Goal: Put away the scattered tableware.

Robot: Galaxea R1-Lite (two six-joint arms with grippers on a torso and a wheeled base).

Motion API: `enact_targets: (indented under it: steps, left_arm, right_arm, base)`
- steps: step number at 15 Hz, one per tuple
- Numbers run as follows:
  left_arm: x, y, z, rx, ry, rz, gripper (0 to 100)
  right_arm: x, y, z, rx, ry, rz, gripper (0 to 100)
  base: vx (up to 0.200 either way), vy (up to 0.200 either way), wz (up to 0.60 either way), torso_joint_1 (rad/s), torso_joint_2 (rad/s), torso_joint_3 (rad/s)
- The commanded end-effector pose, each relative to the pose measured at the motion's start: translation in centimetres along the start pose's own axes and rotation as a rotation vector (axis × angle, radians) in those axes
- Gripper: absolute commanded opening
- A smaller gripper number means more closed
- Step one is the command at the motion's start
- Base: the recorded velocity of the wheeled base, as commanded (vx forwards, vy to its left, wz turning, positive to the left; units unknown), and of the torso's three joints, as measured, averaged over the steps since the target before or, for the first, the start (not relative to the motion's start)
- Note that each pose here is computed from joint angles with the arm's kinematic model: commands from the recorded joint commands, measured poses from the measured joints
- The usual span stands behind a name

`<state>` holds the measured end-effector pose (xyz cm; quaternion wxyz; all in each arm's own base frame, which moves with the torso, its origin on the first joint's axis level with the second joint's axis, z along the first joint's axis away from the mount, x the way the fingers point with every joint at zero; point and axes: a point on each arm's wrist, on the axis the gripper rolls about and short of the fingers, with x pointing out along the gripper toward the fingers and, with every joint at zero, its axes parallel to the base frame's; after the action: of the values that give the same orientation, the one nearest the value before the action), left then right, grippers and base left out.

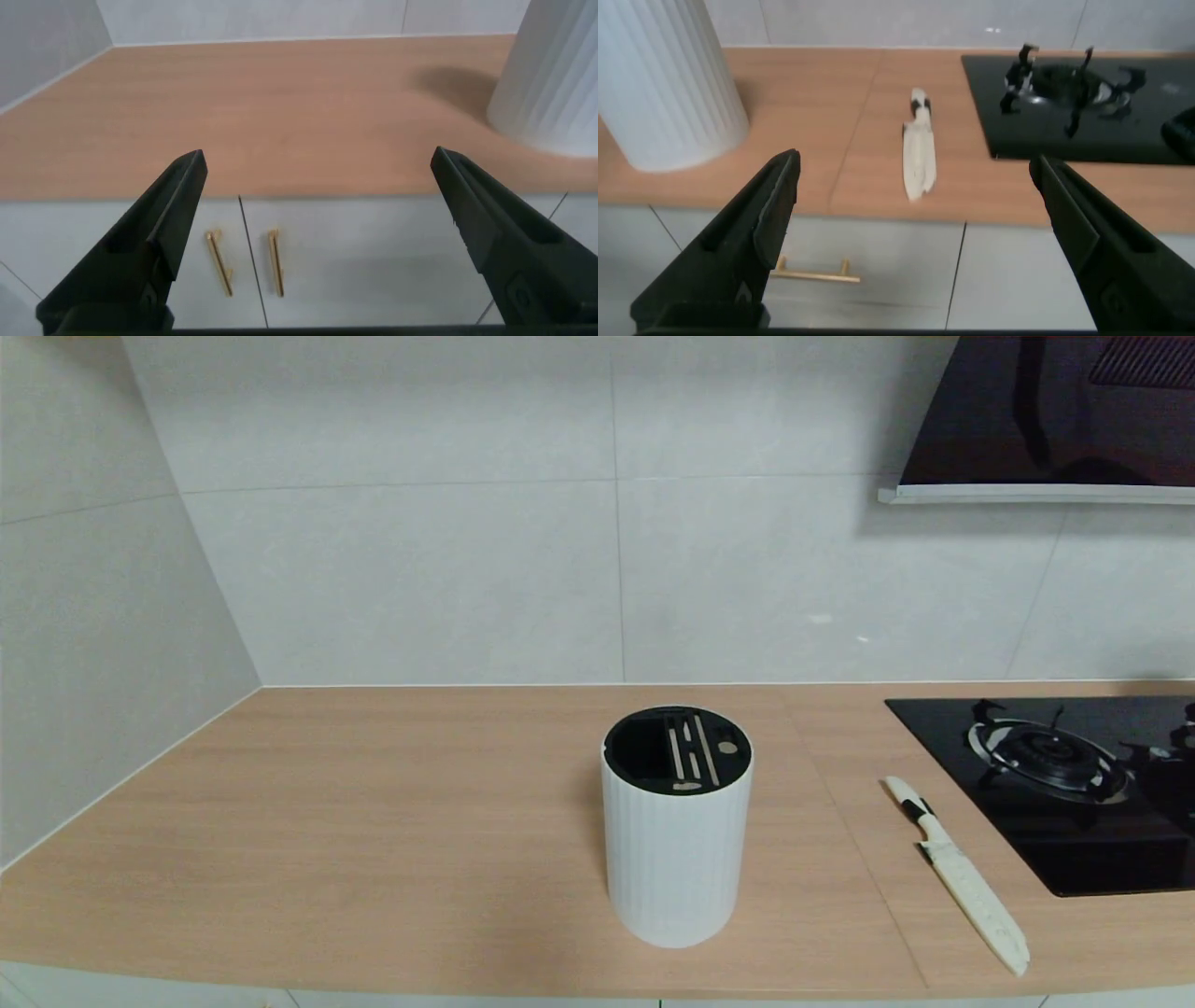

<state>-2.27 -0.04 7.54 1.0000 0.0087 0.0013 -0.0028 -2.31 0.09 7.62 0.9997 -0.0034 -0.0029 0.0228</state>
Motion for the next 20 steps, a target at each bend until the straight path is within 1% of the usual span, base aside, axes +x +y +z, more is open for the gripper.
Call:
enact_targets:
  steps: [1,4,7,10,13,20]
  left_arm:
    - [0.0,0.0,0.0,0.001,0.001,0.001,100]
    - [0.0,0.0,0.0,-0.001,0.001,0.001,100]
    - [0.0,0.0,0.0,-0.001,0.001,0.001,100]
    - [0.0,0.0,0.0,-0.001,0.001,0.001,100]
    - [0.0,0.0,0.0,-0.001,0.001,0.001,100]
    - [0.0,0.0,0.0,-0.001,0.001,0.001,100]
  right_arm:
    - [0.01,0.0,0.0,-0.001,0.001,0.0,100]
    - [0.01,0.0,0.0,0.001,0.001,0.0,100]
    - [0.01,0.0,0.0,-0.001,0.001,-0.001,100]
    - [0.01,0.0,0.0,-0.001,0.001,0.0,100]
    - [0.01,0.0,0.0,-0.001,0.001,-0.001,100]
    - [0.01,0.0,0.0,0.001,0.001,-0.001,100]
  base:
    - [0.0,0.0,0.0,0.281,-0.6,-0.31]
    - [0.0,0.0,0.0,0.271,-0.59,-0.307]
    - [0.0,0.0,0.0,0.199,-0.41,-0.214]
    - [0.0,0.0,0.0,0.02,-0.04,-0.022]
    - [0.0,0.0,-0.6,0.005,-0.01,-0.006]
    - [0.0,0.0,0.0,0.0,0.0,0.0]
